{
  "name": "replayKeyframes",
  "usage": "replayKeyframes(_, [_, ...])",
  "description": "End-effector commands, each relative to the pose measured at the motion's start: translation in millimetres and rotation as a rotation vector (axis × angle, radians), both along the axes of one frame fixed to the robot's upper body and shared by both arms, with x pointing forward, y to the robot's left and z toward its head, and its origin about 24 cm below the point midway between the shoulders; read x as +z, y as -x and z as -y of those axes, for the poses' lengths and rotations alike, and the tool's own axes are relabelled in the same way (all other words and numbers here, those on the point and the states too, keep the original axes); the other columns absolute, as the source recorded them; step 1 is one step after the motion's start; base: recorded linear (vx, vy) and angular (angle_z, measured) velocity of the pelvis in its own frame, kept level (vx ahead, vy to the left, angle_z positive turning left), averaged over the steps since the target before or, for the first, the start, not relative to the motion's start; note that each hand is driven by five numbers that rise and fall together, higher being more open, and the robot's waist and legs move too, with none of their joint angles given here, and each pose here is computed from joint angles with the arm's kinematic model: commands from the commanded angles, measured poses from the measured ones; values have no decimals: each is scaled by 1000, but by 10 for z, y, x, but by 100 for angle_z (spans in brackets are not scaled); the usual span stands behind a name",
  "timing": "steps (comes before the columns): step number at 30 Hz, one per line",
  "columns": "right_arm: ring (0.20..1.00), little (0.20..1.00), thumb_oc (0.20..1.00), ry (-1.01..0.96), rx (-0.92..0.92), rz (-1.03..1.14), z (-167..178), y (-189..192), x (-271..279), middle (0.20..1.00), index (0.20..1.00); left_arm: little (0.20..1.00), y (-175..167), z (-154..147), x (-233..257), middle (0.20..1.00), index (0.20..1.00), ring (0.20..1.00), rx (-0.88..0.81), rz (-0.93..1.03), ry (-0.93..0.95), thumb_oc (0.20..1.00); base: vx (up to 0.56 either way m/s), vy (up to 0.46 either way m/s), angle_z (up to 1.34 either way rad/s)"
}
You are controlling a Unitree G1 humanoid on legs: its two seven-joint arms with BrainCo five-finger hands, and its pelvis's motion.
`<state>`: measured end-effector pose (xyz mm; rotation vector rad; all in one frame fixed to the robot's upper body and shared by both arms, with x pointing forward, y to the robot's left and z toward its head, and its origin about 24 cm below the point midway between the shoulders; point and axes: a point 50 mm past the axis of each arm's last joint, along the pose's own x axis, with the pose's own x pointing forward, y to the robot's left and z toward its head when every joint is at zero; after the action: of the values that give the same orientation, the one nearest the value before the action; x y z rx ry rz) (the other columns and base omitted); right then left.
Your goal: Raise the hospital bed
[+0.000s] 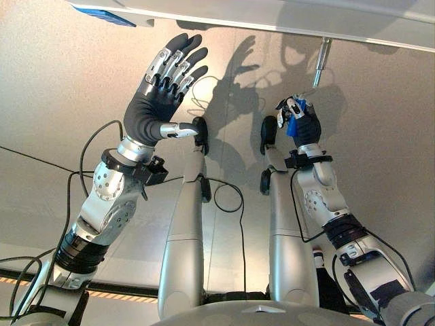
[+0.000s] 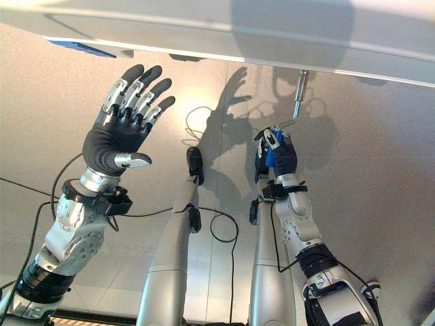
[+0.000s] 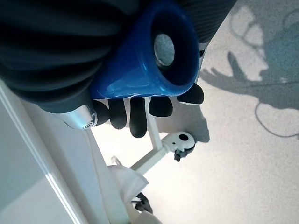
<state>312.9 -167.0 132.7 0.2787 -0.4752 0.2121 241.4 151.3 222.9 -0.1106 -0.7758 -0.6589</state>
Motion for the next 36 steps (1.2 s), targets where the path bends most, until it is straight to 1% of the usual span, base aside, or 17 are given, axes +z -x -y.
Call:
replayKeyframes(1, [200, 200, 200, 13, -251, 57, 894, 148, 251, 200, 200, 1000, 207, -17, 159, 1000, 1000, 1000, -50, 125, 29, 1000, -6, -38, -2])
replayKeyframes(2, [200, 200, 200, 4, -87, 106, 690, 199, 343, 200, 200, 1000, 193, -17, 131, 1000, 1000, 1000, -45, 115, 0, 1000, 0, 0, 0])
replayKeyframes(3, [200, 200, 200, 4, -87, 105, 691, 201, 342, 200, 200, 1000, 193, -17, 130, 1000, 1000, 1000, -45, 115, 0, 1000, -6, -44, -3])
replayKeyframes(4, [200, 200, 200, 75, 9, 122, 523, 250, 383, 200, 200, 1000, 193, -41, 130, 1000, 1000, 1000, -24, 119, -17, 1000, -1, -18, -4])
replayKeyframes(10, [200, 200, 200, 134, 180, 194, 297, 379, 550, 200, 200, 1000, 218, -85, 99, 1000, 1000, 1000, 6, 117, -70, 1000, -7, -23, -7])
replayKeyframes(12, [200, 200, 200, 82, 206, 200, 305, 400, 563, 200, 200, 1000, 222, -97, 89, 1000, 1000, 1000, 5, 112, -70, 1000, -12, -53, -2])
replayKeyframes(13, [200, 200, 200, -42, 229, 229, 330, 424, 588, 200, 200, 1000, 229, -100, 78, 1000, 1000, 1000, -3, 104, -51, 1000, -8, -57, -3])
replayKeyframes(15, [200, 200, 200, -76, 225, 233, 340, 422, 582, 200, 200, 1000, 229, -100, 74, 1000, 1000, 1000, -6, 99, -44, 1000, -2, -21, -2])
replayKeyframes(19, [200, 200, 200, -164, 155, 265, 479, 422, 603, 200, 200, 1000, 223, -98, 49, 1000, 1000, 1000, -26, 81, -19, 1000, -2, -20, 0])
replayKeyframes(20, [200, 200, 200, -228, 74, 272, 595, 393, 588, 200, 200, 1000, 214, -76, 43, 1000, 1000, 1000, -45, 74, -1, 1000, 0, 0, 0])
replayKeyframes(23, [200, 200, 200, -301, -25, 263, 730, 349, 528, 200, 200, 1000, 201, -52, 39, 1000, 1000, 1000, -57, 69, 16, 1000, 0, -9, 3])
replayKeyframes(27, [200, 200, 200, -369, -137, 246, 894, 307, 446, 200, 200, 1000, 195, -31, 47, 1000, 1000, 1000, -70, 71, 28, 1000, 0, -8, 0])
replayKeyframes(30, [200, 200, 200, -397, -166, 231, 948, 291, 396, 200, 200, 1000, 191, -21, 47, 1000, 1000, 1000, -76, 67, 36, 1000, 0, 0, 0])
replayKeyframes(32, [200, 200, 200, -432, -237, 179, 1046, 242, 269, 200, 200, 1000, 190, -14, 37, 1000, 1000, 1000, -70, 63, 43, 1000, 0, 0, 0])
replayKeyframes(34, [200, 200, 200, -405, -357, 88, 1173, 182, 116, 200, 200, 1000, 181, -1, 32, 1000, 1000, 1000, -68, 60, 43, 1000, 0, 0, 0])
replayKeyframes(35, [200, 200, 200, -404, -358, 88, 1171, 177, 120, 200, 200, 1000, 180, 0, 34, 1000, 1000, 1000, -68, 61, 43, 1000, 0, 0, 0])
replayKeyframes(36, [200, 200, 200, -349, -447, -3, 1264, 140, -17, 200, 200, 1000, 170, 2, 29, 1000, 1000, 1000, -60, 57, 40, 1000, 0, 0, 0])
